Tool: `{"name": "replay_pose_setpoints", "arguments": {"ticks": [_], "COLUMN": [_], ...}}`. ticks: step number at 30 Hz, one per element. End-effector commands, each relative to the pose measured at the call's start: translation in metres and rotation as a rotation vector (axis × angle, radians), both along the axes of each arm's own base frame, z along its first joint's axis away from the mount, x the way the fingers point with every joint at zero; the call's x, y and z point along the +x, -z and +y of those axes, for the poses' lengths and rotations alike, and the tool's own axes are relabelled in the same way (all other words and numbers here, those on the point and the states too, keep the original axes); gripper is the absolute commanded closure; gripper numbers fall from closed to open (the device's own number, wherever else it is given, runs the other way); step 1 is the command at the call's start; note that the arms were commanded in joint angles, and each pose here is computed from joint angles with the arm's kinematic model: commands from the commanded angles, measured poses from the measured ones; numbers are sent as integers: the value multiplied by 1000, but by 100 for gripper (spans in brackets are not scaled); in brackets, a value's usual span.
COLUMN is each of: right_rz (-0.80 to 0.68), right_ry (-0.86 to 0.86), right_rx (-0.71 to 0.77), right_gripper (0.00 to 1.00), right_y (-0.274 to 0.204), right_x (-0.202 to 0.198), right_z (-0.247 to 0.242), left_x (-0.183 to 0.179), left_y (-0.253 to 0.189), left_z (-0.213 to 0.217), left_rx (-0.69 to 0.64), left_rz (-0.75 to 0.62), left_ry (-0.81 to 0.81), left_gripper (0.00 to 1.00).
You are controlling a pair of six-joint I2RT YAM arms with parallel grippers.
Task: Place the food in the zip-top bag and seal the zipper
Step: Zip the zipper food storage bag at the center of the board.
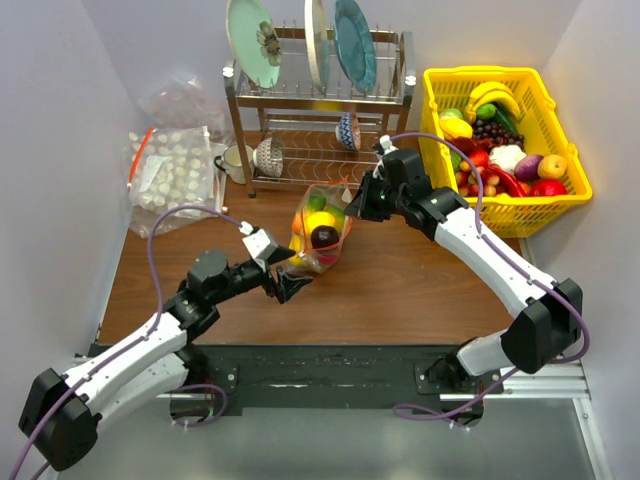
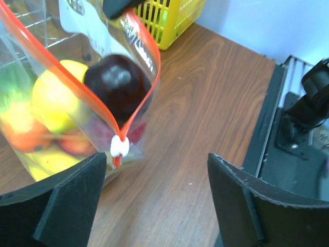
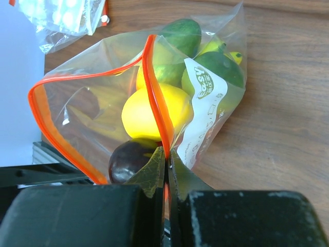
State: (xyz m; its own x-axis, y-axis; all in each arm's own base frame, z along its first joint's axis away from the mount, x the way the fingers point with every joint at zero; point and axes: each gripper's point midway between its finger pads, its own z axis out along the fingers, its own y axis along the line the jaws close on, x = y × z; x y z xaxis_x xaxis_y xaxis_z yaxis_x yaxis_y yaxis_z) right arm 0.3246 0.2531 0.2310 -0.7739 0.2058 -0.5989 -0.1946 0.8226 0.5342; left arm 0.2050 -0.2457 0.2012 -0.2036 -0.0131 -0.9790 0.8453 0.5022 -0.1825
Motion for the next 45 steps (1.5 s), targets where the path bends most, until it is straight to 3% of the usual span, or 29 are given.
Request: {"name": "replay_pose_setpoints", "arguments": {"ticks": [1, 10, 18, 23, 26, 27, 29, 43, 45], "right_rz": [-88, -80, -82, -78, -77, -77, -75, -154, -171], "right_ry": [-31, -77, -94, -94, -93, -91, -82, -144, -177], "right_rx": [88, 99, 117, 125, 122, 122, 115, -45, -66], "right_gripper": [100, 100, 100, 100, 100, 100, 100, 99, 85], "right_y": [-43, -45, -48, -48, -47, -47, -46, -50, -50], "right_x": [0, -4, -6, -8, -9, -9, -9, -23, -28], "right_z": [10, 15, 18, 18, 17, 17, 14, -13, -16], "left_x": [11, 18, 33, 37, 35, 36, 35, 34, 31], "left_y": [-30, -8, -2, 2, 4, 5, 4, -54, -55], "left_z": [2, 4, 11, 11, 7, 6, 4, 4, 3], "left_rx": [-115, -102, -74, -57, -47, -41, -26, 40, 57], "left_rz": [-195, -273, -286, -295, -299, -292, -284, -233, -234], "left_ry": [-78, -162, -244, -254, -229, -225, -211, -196, -177], "left_gripper": [24, 46, 48, 62, 82, 93, 100, 100, 100]}}
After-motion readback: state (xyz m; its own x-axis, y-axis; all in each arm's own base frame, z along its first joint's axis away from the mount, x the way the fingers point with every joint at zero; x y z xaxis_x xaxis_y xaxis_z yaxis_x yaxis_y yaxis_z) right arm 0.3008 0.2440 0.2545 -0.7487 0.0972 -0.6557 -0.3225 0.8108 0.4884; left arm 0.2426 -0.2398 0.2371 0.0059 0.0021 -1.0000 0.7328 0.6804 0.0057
